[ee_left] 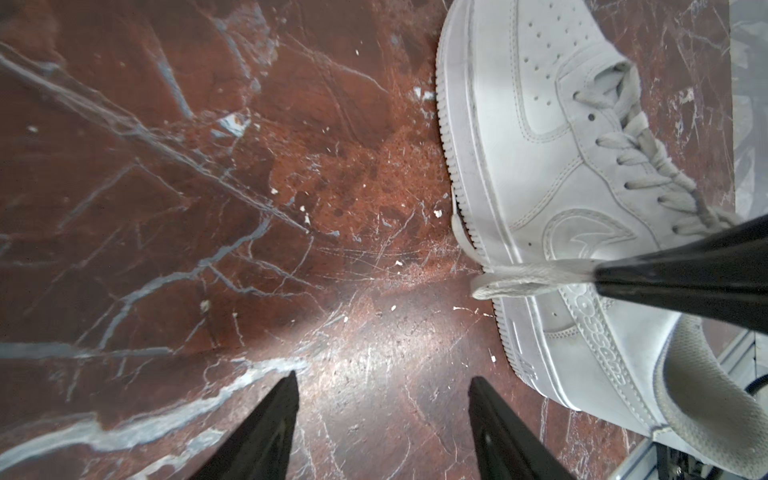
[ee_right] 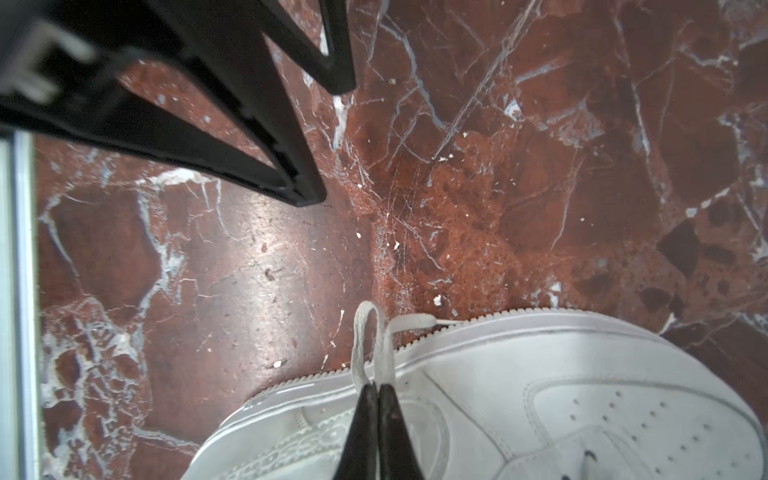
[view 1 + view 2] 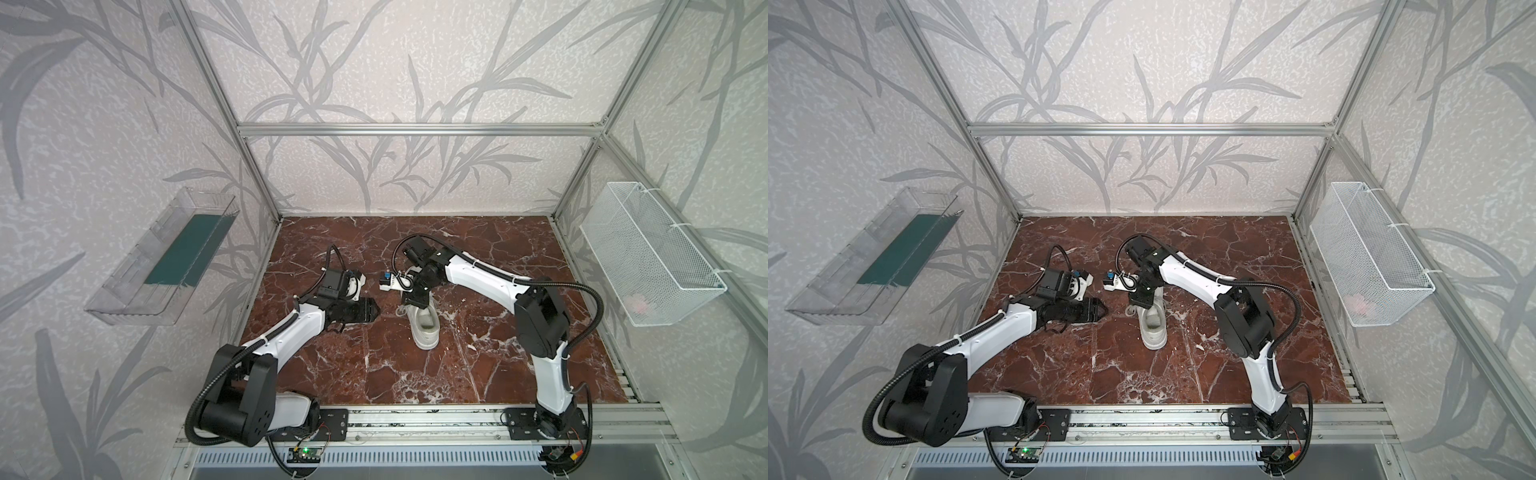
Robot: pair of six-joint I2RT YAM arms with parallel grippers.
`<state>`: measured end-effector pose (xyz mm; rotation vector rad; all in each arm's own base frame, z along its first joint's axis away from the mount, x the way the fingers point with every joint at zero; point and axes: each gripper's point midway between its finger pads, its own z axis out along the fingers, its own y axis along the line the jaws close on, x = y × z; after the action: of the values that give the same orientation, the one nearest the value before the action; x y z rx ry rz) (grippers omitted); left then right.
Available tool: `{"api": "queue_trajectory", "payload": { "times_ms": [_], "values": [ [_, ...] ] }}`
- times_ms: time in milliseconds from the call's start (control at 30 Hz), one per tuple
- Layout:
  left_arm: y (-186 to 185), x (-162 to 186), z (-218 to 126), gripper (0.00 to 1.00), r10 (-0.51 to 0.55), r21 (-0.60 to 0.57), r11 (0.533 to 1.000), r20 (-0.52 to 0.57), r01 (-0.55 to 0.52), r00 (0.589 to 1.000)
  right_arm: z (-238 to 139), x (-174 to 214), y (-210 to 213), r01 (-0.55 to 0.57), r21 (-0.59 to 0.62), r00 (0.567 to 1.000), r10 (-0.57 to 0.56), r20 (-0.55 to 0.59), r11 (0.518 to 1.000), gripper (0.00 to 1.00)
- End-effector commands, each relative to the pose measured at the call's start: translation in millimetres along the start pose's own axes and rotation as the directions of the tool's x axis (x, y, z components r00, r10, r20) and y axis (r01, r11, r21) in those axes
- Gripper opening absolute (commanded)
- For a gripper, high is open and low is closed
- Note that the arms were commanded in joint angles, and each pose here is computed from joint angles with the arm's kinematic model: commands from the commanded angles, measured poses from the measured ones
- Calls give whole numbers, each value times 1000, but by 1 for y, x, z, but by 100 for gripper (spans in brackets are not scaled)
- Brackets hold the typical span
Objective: Tie the shoes
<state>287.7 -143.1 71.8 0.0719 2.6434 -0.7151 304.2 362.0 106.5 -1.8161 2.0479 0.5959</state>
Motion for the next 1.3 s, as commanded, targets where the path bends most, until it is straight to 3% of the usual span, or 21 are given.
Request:
{"api": "queue_trajectory", "payload": {
  "times_ms": [0, 200, 433, 600, 800, 1000, 1267],
  "values": [
    [-6, 0, 5, 67, -12, 53, 999, 5, 12, 1000, -35, -32, 6, -41, -47, 978, 50, 201, 998, 0],
    [-11, -4, 12, 67, -4, 104, 995, 21, 2, 1000, -46, -32, -3, -151, -151, 930, 192, 315, 977, 0],
    [-17, -13, 15, 67, 11, 146, 989, 79, -22, 997, -52, -32, -11, -215, -235, 881, 292, 372, 948, 0],
    [-28, -13, 31, 65, -32, 250, 968, 55, 17, 998, -53, -29, -15, -253, -300, 846, 361, 393, 920, 0],
    [-43, -23, 29, 65, 38, 329, 938, 209, -107, 977, -52, -24, -18, -280, -326, 825, 400, 399, 903, 0],
    [-55, -22, 36, 65, 84, 405, 893, 281, -198, 956, -49, -17, -22, -309, -355, 802, 443, 401, 882, 0],
    [-69, -24, 51, 65, 189, 393, 855, 371, -339, 909, -53, -13, -26, -334, -391, 767, 488, 416, 858, 0]
  ]
}}
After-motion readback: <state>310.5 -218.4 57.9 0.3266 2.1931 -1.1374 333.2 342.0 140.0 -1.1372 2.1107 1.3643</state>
